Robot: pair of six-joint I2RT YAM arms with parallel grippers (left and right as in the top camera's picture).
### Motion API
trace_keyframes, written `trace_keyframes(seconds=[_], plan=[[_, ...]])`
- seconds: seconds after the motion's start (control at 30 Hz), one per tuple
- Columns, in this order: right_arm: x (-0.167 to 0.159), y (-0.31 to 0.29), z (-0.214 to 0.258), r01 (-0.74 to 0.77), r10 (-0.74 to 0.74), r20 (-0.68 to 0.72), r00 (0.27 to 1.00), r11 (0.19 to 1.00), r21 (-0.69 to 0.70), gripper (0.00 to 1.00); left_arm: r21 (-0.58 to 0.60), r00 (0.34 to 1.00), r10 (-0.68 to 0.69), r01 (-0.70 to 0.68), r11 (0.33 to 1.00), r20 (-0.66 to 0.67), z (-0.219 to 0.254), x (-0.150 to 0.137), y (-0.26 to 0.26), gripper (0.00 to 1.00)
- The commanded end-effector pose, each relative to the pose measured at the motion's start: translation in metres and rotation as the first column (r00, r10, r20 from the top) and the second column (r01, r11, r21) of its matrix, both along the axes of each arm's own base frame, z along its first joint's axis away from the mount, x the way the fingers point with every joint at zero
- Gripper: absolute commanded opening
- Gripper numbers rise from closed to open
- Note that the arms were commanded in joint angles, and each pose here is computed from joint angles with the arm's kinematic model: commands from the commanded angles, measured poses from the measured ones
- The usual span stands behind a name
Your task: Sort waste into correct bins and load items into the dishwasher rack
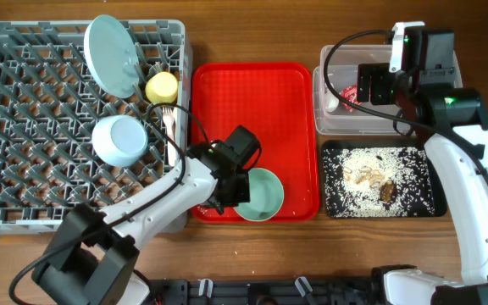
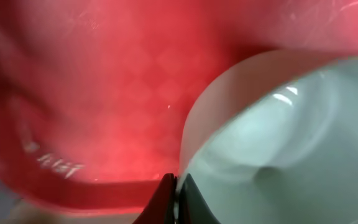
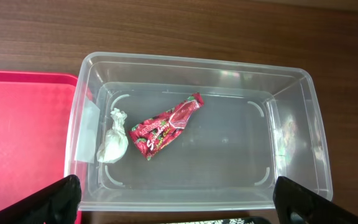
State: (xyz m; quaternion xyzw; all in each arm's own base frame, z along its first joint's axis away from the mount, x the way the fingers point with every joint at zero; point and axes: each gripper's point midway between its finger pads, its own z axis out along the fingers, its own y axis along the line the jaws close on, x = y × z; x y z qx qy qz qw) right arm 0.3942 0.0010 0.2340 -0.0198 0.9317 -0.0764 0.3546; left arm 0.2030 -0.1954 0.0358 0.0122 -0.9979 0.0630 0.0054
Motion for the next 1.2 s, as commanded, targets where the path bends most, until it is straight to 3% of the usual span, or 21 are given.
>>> trace_keyframes(seconds=[0.0, 0.07, 0.13, 0.23, 0.43, 0.53, 0.63, 0.73, 0.83, 0.9, 0.97, 1.03, 1.17], plan=[[0.002, 0.001, 0.002, 0.005, -0.005, 0.008, 1.0, 1.0, 0.011, 1.0, 0.077, 0.954, -0.002, -0.022, 0.997, 0.299, 0.077, 0.041, 0.024, 0.04], [0.002, 0.001, 0.002, 0.005, -0.005, 0.008, 1.0, 1.0, 0.011, 1.0, 0.164, 0.845, 0.034, -0.143, 0.976, 0.534, 0.141, 0.058, 0.066, 0.04], [0.002, 0.001, 0.002, 0.005, -0.005, 0.008, 1.0, 1.0, 0.011, 1.0, 0.212, 0.733, 0.045, -0.255, 0.943, 0.679, 0.186, 0.053, 0.11, 0.04], [0.002, 0.001, 0.002, 0.005, -0.005, 0.008, 1.0, 1.0, 0.011, 1.0, 0.26, 0.65, 0.034, -0.351, 0.9, 0.759, 0.219, 0.032, 0.154, 0.04], [0.002, 0.001, 0.002, 0.005, -0.005, 0.008, 1.0, 1.0, 0.011, 1.0, 0.175, 0.495, 0.228, -0.641, 0.747, 0.839, 0.233, 0.009, 0.206, 0.04], [0.002, 0.001, 0.002, 0.005, -0.005, 0.008, 1.0, 1.0, 0.011, 1.0, 0.211, 0.509, 0.23, -0.667, 0.715, 0.83, 0.227, 0.013, 0.211, 0.04], [0.002, 0.001, 0.002, 0.005, -0.005, 0.008, 1.0, 1.0, 0.011, 1.0, 0.297, 0.564, 0.214, -0.675, 0.675, 0.798, 0.212, 0.021, 0.214, 0.04], [0.002, 0.001, 0.002, 0.005, -0.005, 0.008, 1.0, 1.0, 0.011, 1.0, 0.418, 0.589, 0.139, -0.701, 0.578, 0.796, 0.212, 0.027, 0.232, 0.04], [0.002, 0.001, 0.002, 0.005, -0.005, 0.008, 1.0, 1.0, 0.012, 1.0, 0.446, 0.531, 0.096, -0.784, 0.431, 0.842, 0.23, 0.03, 0.264, 0.04], [0.002, 0.001, 0.002, 0.005, -0.005, 0.008, 1.0, 1.0, 0.011, 1.0, 0.364, 0.426, 0.14, -0.872, 0.328, 0.894, 0.238, 0.034, 0.288, 0.04], [0.002, 0.001, 0.002, 0.005, -0.005, 0.008, 1.0, 1.0, 0.011, 1.0, 0.317, 0.366, 0.193, -0.917, 0.243, 0.911, 0.237, 0.034, 0.31, 0.04], [0.002, 0.001, 0.002, 0.005, -0.005, 0.008, 1.0, 1.0, 0.011, 1.0, 0.335, 0.364, 0.228, -0.929, 0.155, 0.903, 0.231, 0.028, 0.331, 0.04], [0.002, 0.001, 0.002, 0.005, -0.005, 0.007, 1.0, 1.0, 0.012, 1.0, 0.385, 0.399, 0.309, -0.917, 0.109, 0.863, 0.21, 0.025, 0.346, 0.04]])
